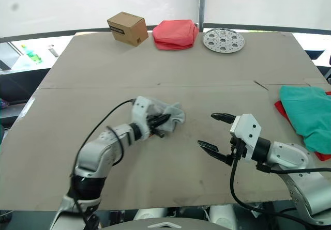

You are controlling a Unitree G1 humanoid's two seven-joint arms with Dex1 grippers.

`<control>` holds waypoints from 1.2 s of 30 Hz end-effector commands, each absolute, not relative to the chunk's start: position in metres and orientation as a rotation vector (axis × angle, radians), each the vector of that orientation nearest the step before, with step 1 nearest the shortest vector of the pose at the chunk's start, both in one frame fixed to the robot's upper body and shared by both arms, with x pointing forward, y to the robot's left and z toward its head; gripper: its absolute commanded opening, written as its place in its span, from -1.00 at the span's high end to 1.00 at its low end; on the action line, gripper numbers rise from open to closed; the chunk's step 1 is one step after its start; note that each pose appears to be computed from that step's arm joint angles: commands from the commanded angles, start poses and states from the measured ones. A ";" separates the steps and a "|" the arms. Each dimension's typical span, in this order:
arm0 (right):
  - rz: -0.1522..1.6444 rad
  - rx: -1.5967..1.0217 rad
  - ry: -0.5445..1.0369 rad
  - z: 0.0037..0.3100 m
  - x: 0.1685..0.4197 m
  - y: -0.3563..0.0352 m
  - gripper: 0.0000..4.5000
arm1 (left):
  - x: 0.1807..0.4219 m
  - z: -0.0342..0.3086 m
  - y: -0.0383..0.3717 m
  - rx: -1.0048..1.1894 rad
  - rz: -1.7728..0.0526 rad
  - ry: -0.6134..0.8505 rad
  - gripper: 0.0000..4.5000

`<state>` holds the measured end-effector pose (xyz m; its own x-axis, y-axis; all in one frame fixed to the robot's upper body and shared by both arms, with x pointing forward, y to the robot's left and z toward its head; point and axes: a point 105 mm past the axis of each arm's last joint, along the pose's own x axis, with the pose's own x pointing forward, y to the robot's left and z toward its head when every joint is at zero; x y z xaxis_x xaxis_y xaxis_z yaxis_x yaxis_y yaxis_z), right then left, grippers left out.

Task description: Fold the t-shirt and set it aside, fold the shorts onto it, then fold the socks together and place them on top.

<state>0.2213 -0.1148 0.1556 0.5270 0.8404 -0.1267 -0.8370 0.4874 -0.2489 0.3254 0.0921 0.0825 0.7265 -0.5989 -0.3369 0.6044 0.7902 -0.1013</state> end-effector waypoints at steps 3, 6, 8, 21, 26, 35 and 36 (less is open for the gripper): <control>0.968 -0.325 -0.050 0.167 0.215 -0.117 -1.00 | 0.328 0.090 0.109 0.191 -0.787 0.359 0.99; 0.958 -0.318 -0.046 0.162 0.216 -0.117 -1.00 | 0.326 0.106 0.128 0.280 -0.922 0.349 0.99; 0.957 -0.309 -0.052 0.161 0.218 -0.115 -1.00 | 0.318 0.114 0.136 0.465 -1.076 0.285 0.99; 0.990 -0.282 -0.079 0.156 0.226 -0.103 -1.00 | 0.348 0.144 0.212 0.341 -1.072 0.292 -0.47; 0.985 -0.277 -0.078 0.154 0.227 -0.102 -1.00 | 0.317 0.157 0.207 -0.016 -0.985 0.378 -0.47; 1.011 -0.269 -0.087 0.157 0.235 -0.099 -1.00 | 0.321 0.142 0.178 -0.083 -0.299 0.401 -0.47; 1.016 -0.270 -0.086 0.157 0.235 -0.099 -1.00 | 0.320 0.139 0.173 -0.059 -0.264 0.414 -0.47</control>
<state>0.2378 -0.1030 0.1488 0.5504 0.8310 -0.0801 -0.8190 0.5188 -0.2453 0.3212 0.1679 0.1286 0.8328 -0.3928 -0.3901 0.3281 0.9177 -0.2238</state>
